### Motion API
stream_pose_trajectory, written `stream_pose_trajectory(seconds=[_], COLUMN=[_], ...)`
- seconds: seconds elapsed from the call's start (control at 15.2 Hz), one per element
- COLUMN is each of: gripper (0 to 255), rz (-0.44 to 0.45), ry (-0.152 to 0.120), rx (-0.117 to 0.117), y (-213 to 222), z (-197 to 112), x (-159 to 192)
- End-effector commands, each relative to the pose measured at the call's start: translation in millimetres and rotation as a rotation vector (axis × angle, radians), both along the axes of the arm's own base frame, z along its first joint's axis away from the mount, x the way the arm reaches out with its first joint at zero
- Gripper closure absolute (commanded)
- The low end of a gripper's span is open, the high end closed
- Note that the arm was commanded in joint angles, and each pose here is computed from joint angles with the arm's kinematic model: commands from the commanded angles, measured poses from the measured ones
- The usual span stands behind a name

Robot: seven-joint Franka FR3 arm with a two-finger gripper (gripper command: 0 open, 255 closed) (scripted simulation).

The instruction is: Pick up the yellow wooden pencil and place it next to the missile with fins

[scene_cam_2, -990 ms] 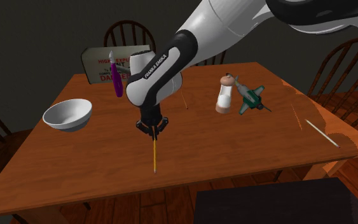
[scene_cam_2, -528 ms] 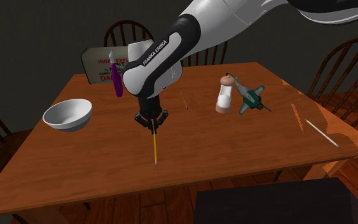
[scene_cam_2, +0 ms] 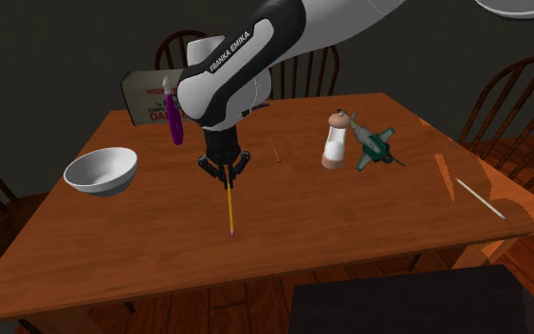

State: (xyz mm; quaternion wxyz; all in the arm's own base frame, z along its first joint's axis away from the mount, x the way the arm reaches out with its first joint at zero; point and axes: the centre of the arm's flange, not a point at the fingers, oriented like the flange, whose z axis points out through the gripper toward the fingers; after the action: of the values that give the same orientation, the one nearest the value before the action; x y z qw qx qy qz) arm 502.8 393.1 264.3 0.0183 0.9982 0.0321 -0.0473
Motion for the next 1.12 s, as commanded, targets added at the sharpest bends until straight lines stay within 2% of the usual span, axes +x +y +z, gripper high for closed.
stream_pose_trajectory(seconds=[0.0,1.06], gripper=[255,255], rz=[0.000,0.000], ry=[0.000,0.000], rx=[0.000,0.000], y=[1,1], z=[11,96], x=[0,0])
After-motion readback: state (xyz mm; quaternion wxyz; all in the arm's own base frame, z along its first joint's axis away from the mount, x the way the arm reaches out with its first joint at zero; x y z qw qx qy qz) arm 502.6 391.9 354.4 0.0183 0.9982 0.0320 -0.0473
